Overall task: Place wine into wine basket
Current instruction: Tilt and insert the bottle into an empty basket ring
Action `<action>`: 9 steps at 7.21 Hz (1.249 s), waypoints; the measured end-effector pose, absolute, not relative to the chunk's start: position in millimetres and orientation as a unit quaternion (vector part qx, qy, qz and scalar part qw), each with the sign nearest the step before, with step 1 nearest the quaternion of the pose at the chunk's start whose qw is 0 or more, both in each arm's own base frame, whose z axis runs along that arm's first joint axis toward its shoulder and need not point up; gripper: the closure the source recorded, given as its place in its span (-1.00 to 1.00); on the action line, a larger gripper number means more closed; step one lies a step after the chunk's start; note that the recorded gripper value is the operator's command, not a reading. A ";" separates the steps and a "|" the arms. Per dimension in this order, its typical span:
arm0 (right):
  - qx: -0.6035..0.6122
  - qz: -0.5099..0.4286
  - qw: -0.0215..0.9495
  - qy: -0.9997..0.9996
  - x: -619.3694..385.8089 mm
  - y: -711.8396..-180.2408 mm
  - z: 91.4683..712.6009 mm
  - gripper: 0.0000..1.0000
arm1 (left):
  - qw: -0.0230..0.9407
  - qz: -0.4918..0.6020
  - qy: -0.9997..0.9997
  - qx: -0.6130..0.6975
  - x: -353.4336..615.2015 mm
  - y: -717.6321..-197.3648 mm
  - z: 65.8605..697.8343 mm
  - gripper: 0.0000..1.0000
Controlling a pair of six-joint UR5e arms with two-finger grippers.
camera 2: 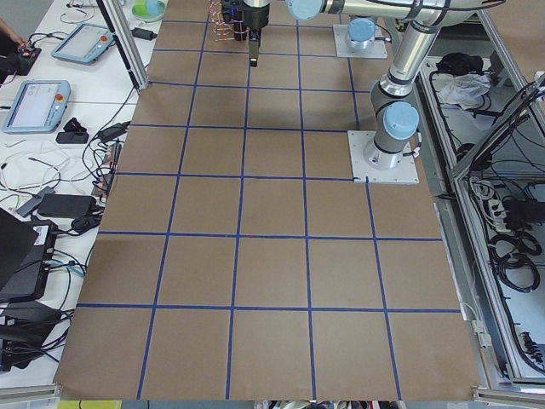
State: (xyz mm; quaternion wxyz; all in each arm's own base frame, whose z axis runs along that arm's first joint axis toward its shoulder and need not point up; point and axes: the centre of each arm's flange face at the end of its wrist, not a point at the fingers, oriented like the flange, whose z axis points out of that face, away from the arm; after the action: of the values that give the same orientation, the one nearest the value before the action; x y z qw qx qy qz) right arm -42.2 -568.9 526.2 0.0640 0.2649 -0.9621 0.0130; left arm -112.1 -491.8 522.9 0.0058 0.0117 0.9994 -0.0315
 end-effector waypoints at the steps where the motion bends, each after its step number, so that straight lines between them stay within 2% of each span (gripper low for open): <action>1: 0.271 0.013 0.063 -0.960 -44.2 -577.2 521.5 1.00 | 0.006 -0.031 0.999 0.012 -112.1 -491.8 522.9 -1.00; 9: 0.289 -0.005 0.043 -0.956 -46.1 -606.0 481.1 1.00 | 0.005 -0.026 1.000 0.010 -112.5 -491.1 516.7 -1.00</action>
State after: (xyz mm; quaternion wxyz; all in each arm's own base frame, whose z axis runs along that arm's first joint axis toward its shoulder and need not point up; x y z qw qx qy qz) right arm -46.1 -606.0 481.1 0.0428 0.2886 -0.9565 -0.0051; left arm -112.5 -491.1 516.7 0.0049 0.0097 0.9996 -0.0260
